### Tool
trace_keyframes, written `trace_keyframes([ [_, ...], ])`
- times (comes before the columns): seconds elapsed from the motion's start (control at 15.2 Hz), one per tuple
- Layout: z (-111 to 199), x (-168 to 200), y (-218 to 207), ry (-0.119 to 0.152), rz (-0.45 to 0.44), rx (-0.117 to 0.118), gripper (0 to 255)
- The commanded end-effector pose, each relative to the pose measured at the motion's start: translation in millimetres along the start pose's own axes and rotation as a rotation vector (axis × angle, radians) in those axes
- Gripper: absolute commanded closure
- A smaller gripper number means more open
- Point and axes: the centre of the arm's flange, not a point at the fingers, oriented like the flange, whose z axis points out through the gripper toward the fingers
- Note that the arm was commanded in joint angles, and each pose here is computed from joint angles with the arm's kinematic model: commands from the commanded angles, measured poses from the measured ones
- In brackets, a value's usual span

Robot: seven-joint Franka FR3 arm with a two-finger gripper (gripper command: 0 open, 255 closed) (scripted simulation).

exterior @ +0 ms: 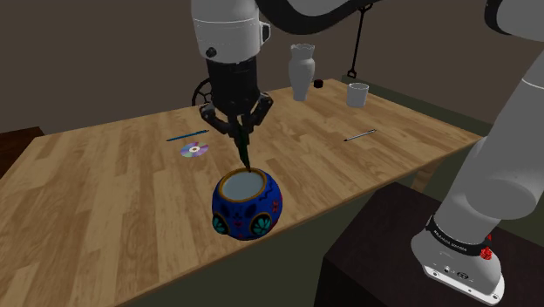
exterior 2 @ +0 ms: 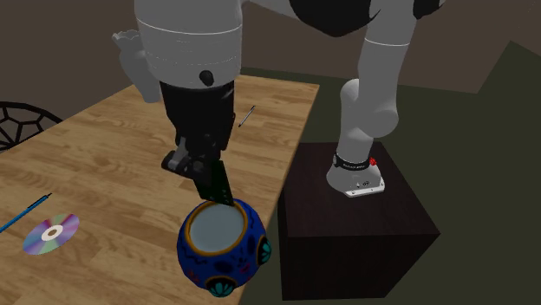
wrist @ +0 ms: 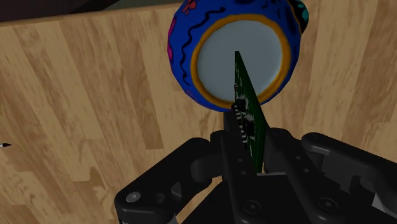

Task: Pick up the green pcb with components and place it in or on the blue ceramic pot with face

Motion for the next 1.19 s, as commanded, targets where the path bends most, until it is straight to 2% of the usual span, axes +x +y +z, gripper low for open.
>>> trace_keyframes([
  [0.0, 10.5, -2.5, -0.9, 0.0, 0.0, 0.0, 255],
  [0.4, 45.5, -7.8, -2.0, 0.0, 0.0, 0.0, 255],
  [0.92, 45.5, -7.8, -2.0, 0.0, 0.0, 0.0, 255],
  [0.99, 45.5, -7.8, -2.0, 0.0, 0.0, 0.0, 0],
  [1.12, 45.5, -7.8, -2.0, 0.0, 0.0, 0.0, 0],
])
